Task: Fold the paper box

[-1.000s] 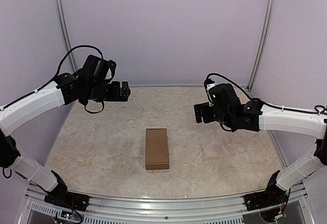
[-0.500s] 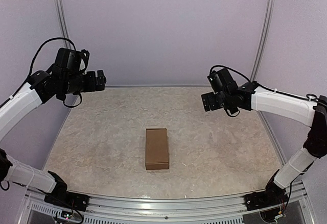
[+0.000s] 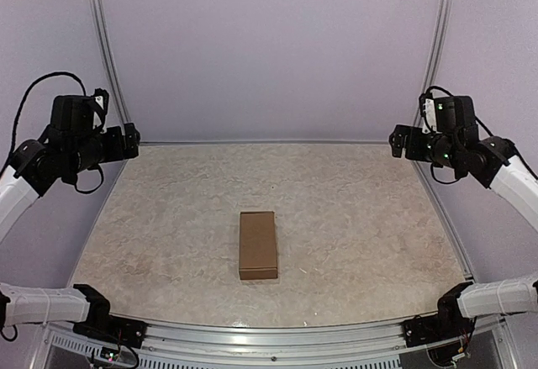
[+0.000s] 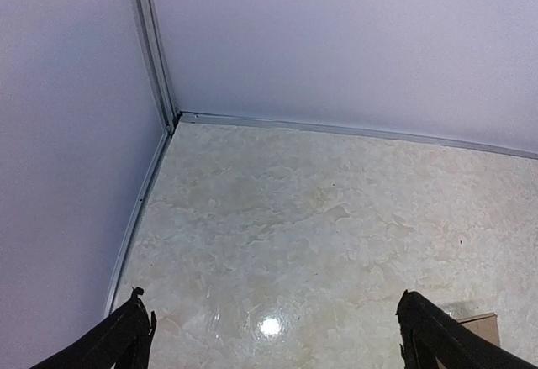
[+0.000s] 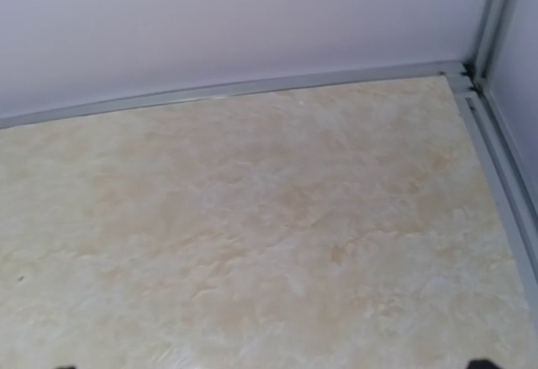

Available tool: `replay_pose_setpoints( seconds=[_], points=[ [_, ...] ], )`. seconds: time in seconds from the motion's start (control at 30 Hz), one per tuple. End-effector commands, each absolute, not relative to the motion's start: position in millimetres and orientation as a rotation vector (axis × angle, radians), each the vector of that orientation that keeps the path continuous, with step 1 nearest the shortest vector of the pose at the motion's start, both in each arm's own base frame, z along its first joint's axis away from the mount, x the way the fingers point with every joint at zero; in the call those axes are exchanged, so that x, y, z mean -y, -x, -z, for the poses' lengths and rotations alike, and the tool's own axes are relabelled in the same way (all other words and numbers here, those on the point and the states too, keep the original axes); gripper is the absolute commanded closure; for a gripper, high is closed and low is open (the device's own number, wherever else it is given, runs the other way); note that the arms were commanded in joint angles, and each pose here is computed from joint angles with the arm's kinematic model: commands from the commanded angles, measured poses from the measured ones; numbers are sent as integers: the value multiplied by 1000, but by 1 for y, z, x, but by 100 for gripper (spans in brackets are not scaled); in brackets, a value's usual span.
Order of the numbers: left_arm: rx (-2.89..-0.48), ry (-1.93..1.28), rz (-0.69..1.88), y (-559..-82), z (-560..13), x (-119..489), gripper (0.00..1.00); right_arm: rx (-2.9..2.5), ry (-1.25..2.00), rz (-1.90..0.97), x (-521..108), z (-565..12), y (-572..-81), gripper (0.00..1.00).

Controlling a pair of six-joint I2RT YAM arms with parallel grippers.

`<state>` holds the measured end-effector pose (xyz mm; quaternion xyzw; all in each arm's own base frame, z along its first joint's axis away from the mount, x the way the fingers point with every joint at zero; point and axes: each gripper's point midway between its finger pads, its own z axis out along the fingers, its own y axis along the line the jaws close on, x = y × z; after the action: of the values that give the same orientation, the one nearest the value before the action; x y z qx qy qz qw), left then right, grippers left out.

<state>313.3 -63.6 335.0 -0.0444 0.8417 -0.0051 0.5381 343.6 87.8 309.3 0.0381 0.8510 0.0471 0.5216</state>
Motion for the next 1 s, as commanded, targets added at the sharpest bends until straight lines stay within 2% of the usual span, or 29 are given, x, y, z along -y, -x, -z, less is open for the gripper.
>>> replay_pose_setpoints(
  seconds=[0.0,0.47,0.97],
  points=[
    [-1981,125,-156,-298,-328,34,1,-2087,-43,-82,-81,-292,-324,0],
    [-1996,30,-50,-294,-308,52,1,-1989,9,-111,-80,-298,-313,0],
    [-2006,40,-62,-295,-306,50,1,-1950,13,-112,-79,-309,-313,1]
  ],
)
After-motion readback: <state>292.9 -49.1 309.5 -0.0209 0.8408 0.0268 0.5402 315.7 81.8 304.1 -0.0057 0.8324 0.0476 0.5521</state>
